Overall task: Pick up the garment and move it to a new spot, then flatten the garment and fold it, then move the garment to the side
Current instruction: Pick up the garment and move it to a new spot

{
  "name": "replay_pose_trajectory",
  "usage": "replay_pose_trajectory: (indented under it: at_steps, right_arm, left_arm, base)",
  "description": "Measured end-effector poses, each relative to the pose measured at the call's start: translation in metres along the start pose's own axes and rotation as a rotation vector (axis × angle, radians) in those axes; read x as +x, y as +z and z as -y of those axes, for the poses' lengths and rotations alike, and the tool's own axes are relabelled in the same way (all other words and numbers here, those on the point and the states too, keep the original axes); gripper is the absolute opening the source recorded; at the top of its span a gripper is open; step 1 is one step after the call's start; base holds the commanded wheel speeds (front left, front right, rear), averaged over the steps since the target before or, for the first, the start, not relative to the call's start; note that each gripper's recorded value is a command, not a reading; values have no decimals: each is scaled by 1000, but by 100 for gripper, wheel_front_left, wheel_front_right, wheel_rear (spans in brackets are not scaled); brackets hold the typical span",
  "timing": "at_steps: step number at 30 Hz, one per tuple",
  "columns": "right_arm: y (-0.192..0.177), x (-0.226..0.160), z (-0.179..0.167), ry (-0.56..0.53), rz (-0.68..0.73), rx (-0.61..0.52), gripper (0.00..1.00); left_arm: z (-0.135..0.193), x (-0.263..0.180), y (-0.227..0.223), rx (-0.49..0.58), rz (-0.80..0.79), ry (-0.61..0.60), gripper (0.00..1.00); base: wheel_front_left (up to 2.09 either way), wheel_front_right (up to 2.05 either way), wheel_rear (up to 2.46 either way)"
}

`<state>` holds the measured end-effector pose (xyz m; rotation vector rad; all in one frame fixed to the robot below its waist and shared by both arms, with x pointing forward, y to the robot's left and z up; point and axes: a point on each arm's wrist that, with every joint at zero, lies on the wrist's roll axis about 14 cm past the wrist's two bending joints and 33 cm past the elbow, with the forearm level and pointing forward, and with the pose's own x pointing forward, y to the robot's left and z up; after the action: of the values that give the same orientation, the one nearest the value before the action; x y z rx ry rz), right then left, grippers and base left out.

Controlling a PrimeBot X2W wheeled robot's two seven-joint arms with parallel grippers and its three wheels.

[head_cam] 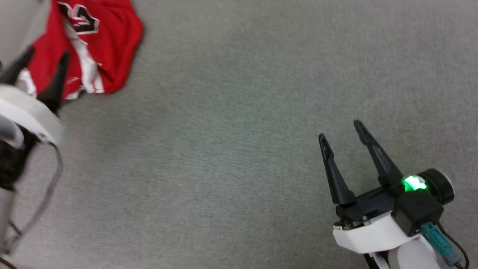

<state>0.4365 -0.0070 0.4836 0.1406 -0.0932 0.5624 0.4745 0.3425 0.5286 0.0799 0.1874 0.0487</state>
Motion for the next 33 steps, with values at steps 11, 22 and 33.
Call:
replay_pose_trajectory:
  at_steps: [11, 22, 33]
  right_arm:
    - [-31, -2, 35, -80, -48, 12, 100]
    - [-52, -15, 65, -166, -104, 13, 100]
    - [-55, -17, 75, -190, -113, 1, 100]
  left_arm:
    - [0, 77, -58, 17, -579, -97, 100]
    - [-1, 91, -136, 32, -935, -84, 100]
    - [3, 90, -151, -17, -995, -90, 0]
  base:
    - [0, 0, 0]
    - [0, 0, 0]
    - [0, 0, 0]
